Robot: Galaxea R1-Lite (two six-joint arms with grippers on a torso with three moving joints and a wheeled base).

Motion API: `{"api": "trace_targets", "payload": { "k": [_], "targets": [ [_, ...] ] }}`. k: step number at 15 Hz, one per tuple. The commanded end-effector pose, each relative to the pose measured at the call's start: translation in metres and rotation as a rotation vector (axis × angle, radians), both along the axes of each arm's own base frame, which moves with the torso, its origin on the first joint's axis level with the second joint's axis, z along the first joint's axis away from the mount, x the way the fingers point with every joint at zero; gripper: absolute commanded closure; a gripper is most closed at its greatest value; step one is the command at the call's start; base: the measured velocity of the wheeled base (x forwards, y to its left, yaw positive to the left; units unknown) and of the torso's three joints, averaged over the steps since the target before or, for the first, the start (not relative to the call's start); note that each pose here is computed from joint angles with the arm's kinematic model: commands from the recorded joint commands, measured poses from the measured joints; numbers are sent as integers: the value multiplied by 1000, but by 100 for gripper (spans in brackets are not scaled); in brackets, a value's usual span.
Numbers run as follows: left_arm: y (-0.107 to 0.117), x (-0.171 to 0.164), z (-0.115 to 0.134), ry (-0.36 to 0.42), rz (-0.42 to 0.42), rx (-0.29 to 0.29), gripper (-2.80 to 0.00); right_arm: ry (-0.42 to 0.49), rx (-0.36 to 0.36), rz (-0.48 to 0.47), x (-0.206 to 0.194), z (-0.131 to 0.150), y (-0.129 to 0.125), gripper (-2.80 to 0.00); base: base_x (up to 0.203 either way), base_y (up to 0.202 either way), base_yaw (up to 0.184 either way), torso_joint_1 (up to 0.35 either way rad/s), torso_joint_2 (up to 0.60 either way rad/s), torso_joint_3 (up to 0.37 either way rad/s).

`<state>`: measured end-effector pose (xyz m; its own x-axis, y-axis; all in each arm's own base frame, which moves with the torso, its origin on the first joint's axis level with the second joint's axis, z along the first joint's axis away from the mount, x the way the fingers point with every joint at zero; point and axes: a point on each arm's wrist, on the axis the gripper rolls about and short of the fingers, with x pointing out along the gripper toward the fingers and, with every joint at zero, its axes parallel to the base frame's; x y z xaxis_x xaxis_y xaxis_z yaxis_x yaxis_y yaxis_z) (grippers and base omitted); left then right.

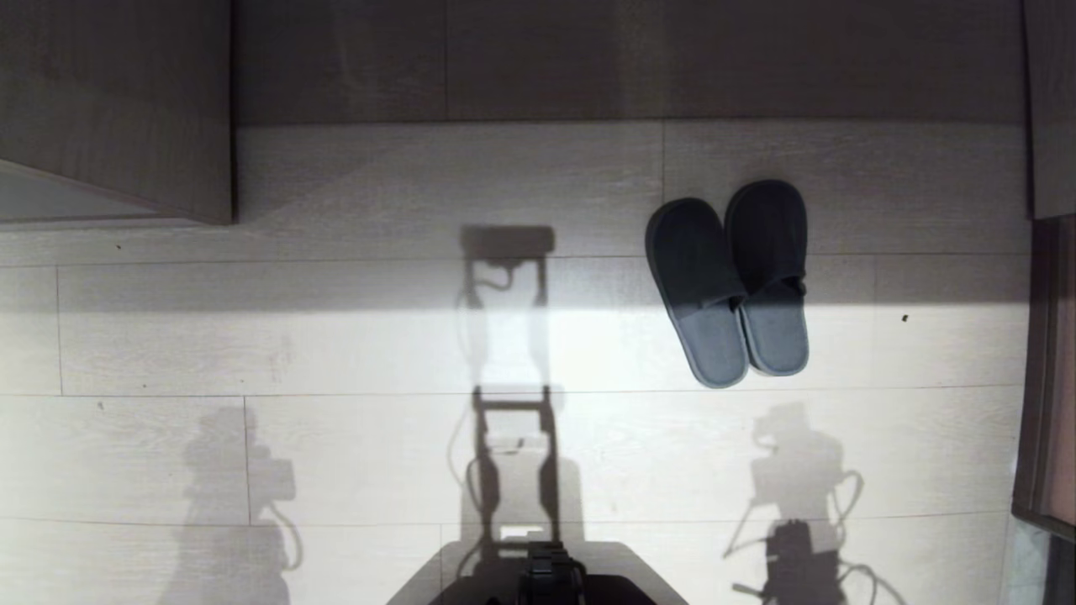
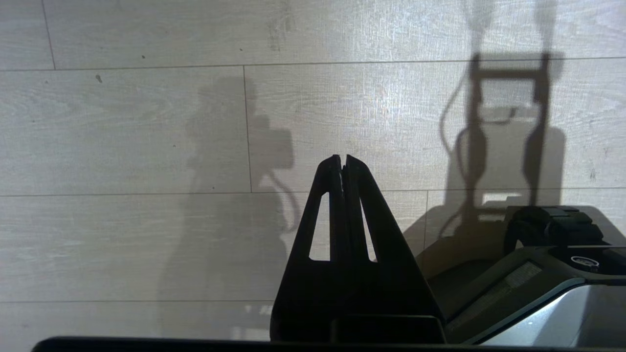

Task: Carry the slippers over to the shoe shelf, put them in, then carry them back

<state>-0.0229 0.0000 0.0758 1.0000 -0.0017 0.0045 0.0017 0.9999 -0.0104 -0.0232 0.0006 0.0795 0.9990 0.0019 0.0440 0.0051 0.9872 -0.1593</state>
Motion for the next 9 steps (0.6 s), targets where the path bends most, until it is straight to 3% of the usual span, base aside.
{"api": "trace_targets", "payload": {
  "k": [1,9],
  "targets": [
    [0,0,0,1,0,0,0,4,2,0,0,0,0,0,0,0,0,-2,2,198],
    [0,0,0,0,0,0,0,4,-2,1,0,0,0,0,0,0,0,1,2,206]
  ]
}}
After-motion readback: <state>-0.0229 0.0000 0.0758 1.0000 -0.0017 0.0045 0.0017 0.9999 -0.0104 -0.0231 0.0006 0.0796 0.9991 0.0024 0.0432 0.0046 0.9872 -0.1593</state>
